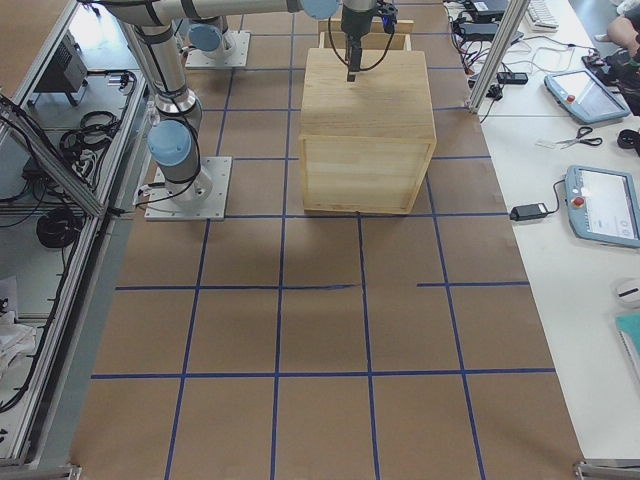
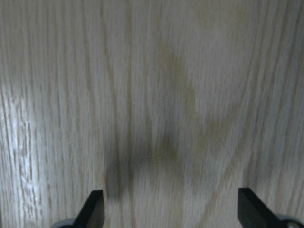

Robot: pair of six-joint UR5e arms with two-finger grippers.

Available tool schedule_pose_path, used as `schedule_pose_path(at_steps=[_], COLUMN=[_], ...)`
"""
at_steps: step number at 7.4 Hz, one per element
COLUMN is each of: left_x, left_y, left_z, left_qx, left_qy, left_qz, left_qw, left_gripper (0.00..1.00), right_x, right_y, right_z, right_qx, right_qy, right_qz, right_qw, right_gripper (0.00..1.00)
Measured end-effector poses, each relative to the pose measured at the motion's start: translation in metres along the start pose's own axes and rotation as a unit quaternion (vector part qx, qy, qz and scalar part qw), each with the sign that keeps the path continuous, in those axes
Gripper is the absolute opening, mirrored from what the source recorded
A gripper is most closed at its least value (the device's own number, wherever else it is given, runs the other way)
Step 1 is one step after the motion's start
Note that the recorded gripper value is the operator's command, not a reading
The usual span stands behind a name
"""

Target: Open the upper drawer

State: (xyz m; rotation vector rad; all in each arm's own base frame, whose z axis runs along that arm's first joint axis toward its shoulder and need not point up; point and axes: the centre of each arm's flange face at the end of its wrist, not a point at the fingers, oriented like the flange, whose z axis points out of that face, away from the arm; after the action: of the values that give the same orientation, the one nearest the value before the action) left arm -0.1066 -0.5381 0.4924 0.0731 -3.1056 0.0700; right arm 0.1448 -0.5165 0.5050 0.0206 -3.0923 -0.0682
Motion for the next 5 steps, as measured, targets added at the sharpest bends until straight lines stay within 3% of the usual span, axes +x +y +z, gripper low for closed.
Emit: schedule_pose_path(at_steps=[2, 5], left_x=[-0.006, -0.006], left_y=[0.024, 0.034], left_z=[-0.032, -0.044], left_qx=[0.012, 0.019], left_qy=[-0.024, -0.036], left_qz=[0.0, -0.003], left_qw=[0.9997, 0.9992], left_gripper=[1.0, 1.0], right_x=[0.0, 0.0], right_y=[0.0, 0.0], right_z=[0.0, 0.0], right_qx=[0.0, 0.0], right_qy=[0.0, 0.0], right_qz=[0.0, 0.0], right_qw=[1.0, 1.0], right_gripper=[1.0, 1.0])
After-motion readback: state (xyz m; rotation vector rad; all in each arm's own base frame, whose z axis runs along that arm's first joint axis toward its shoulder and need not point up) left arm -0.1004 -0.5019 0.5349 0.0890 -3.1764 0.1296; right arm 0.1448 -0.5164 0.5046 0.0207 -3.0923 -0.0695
